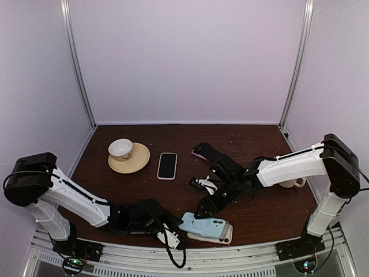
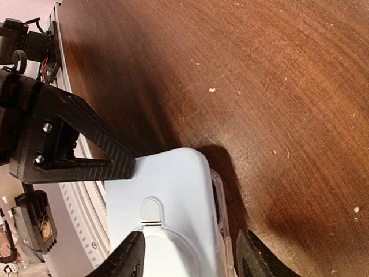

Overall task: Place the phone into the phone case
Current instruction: Pick up the phone case.

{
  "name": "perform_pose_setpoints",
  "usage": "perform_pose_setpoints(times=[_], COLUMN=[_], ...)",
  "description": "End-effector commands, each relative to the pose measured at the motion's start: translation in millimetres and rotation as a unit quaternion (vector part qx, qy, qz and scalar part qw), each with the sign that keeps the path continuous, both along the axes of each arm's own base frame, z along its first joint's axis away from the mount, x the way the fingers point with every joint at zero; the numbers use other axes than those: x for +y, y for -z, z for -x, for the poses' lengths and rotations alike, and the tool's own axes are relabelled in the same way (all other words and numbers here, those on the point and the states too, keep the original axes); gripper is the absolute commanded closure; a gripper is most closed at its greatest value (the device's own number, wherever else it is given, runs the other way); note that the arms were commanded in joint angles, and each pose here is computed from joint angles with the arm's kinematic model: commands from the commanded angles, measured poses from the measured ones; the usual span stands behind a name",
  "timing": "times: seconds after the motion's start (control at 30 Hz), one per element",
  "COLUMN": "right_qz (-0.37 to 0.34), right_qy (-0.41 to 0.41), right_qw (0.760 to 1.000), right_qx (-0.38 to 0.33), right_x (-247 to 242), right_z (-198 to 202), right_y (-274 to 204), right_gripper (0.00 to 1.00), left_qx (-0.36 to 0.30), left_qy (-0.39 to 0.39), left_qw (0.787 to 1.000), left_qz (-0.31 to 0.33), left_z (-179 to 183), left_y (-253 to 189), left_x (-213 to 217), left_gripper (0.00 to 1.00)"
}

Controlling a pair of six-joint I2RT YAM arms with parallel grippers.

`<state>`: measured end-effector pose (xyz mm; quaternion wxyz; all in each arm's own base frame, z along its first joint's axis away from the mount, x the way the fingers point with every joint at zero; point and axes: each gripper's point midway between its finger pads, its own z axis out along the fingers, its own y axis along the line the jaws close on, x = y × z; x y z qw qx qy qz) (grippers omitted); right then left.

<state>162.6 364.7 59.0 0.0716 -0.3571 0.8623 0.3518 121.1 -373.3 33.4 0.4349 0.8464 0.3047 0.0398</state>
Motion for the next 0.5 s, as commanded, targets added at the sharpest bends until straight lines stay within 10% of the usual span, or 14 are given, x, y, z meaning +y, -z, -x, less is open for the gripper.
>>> perform_pose_setpoints(times=[0.0,0.47], right_qz=[-0.008,-0.021], right_qy=[-0.006,0.015], right_qw=[1.000,0.999], right_qx=[0.000,-0.034], right_x=[3,-16], right_z=[0,-19], right_y=[-4,-41], right_gripper=[0.43,0.36], left_qx=[0.031,0.121], left_qy=[-0.004,-0.081], left_qw=[1.000,0.989], left_qz=[0.002,0.040], left_z=[5,1], left_y=[-8,-37], left_x=[-4,-10], left_gripper=[0.89,1.00])
